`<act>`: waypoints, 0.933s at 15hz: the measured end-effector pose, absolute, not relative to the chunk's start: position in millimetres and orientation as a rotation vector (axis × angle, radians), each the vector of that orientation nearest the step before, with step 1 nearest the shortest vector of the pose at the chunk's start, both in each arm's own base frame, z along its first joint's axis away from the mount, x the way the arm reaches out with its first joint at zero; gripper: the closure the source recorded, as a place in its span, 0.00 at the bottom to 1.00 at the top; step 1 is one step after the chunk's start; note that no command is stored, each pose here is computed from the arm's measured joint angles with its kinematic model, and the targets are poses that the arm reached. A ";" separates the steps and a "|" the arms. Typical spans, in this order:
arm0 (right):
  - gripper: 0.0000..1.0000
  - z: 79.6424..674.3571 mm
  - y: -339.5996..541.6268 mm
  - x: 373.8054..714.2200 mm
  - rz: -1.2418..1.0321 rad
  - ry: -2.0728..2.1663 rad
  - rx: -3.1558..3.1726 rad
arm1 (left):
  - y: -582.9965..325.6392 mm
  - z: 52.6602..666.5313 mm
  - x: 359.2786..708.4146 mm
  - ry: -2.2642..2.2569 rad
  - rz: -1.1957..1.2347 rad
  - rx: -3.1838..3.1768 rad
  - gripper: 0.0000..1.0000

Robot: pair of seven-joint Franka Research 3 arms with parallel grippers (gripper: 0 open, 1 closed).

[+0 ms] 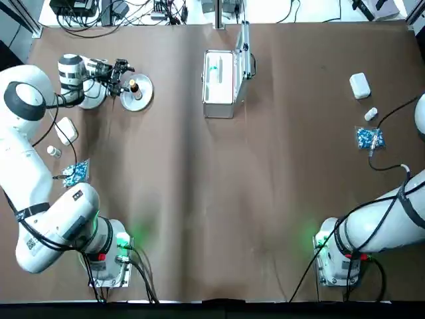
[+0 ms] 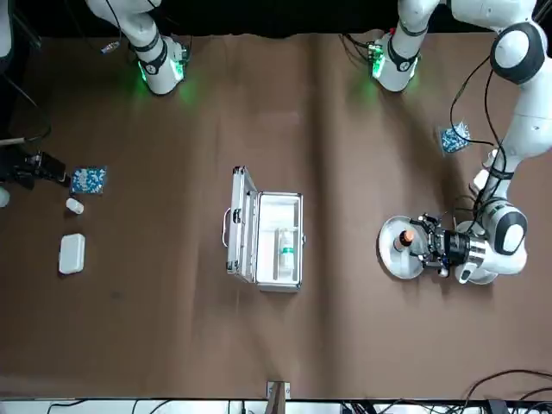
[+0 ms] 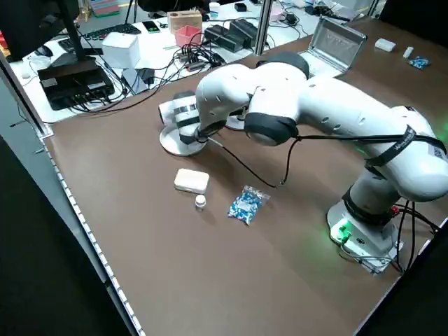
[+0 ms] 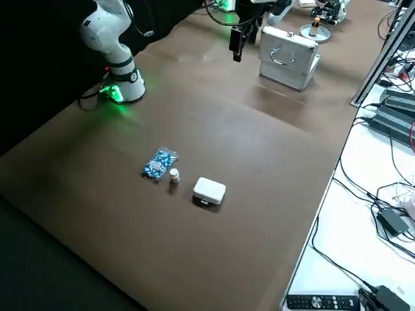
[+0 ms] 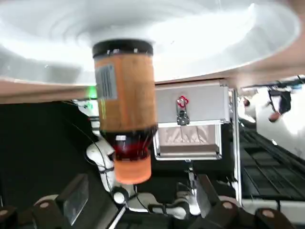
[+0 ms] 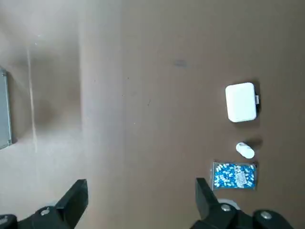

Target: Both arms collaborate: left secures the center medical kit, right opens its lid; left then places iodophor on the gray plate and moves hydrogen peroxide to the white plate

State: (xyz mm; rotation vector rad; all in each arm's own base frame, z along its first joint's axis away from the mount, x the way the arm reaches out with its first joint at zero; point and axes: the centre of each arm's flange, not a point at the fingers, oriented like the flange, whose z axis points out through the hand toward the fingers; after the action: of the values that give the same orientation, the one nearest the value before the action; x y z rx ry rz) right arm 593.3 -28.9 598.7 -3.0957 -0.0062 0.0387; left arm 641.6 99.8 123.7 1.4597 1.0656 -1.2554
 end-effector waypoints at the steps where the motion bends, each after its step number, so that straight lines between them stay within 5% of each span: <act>1: 0.00 598.8 -29.0 593.3 0.039 -0.006 -3.096 | 99.9 134.8 644.8 1.080 -1.253 1.498 0.00; 14: 0.00 599.4 -30.7 593.4 0.035 -0.002 -3.096 | -57.2 382.0 679.2 1.174 -0.907 2.288 0.00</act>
State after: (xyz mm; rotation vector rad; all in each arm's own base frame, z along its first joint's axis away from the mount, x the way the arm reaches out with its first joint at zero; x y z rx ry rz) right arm 593.4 -30.7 599.4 -3.0962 -0.0015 0.0346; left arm 679.2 -57.2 382.0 2.2881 1.1744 -0.9069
